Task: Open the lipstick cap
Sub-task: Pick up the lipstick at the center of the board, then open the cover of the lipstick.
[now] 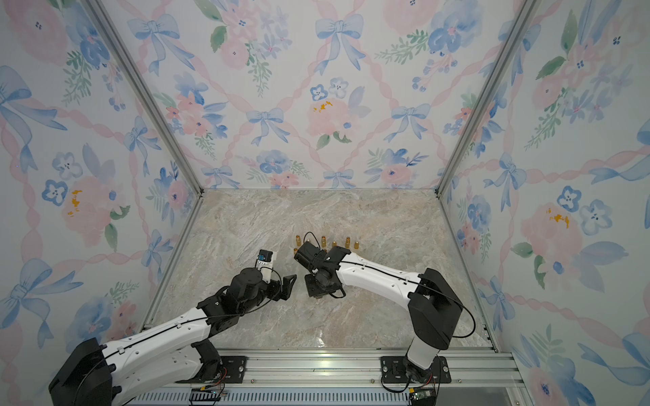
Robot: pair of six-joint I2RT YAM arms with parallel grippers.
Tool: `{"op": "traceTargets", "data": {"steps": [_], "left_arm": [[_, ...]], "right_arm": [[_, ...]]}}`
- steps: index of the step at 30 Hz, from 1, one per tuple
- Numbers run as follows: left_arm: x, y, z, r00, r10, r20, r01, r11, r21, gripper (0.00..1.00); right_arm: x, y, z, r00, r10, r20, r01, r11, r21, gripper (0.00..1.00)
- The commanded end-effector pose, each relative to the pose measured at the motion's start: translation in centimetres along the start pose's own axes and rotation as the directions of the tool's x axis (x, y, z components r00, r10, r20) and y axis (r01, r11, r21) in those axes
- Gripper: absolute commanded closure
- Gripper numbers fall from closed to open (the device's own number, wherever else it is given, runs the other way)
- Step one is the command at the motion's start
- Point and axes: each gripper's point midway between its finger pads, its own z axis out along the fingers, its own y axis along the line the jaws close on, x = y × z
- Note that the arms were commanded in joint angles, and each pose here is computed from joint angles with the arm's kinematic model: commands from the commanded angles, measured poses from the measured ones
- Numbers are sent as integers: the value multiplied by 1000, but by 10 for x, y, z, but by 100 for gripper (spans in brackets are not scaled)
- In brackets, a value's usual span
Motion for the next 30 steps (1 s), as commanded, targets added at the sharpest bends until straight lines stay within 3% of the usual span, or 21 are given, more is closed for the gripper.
{"op": "traceTargets", "data": {"steps": [1,7,16,21,30], "left_arm": [[-14,-23,-1,994,82,79,-89,992,92,3],[-4,-63,-4,967,206,152,-242,928,282,6],[14,-114,12,902,396,172,-430,796,426,20],[14,-129,26,888,422,181,-457,770,445,32],[12,-136,34,886,415,205,-462,762,453,62]], "right_arm": [[-4,-9,-24,1000,5,-14,-6,998,-60,73],[-14,-22,-33,997,52,-57,-60,986,-153,73],[-19,-22,-44,991,76,-110,-104,956,-274,73],[-16,-17,-46,988,62,-138,-103,945,-310,73],[-11,-13,-43,985,63,-160,-115,931,-347,73]]}}
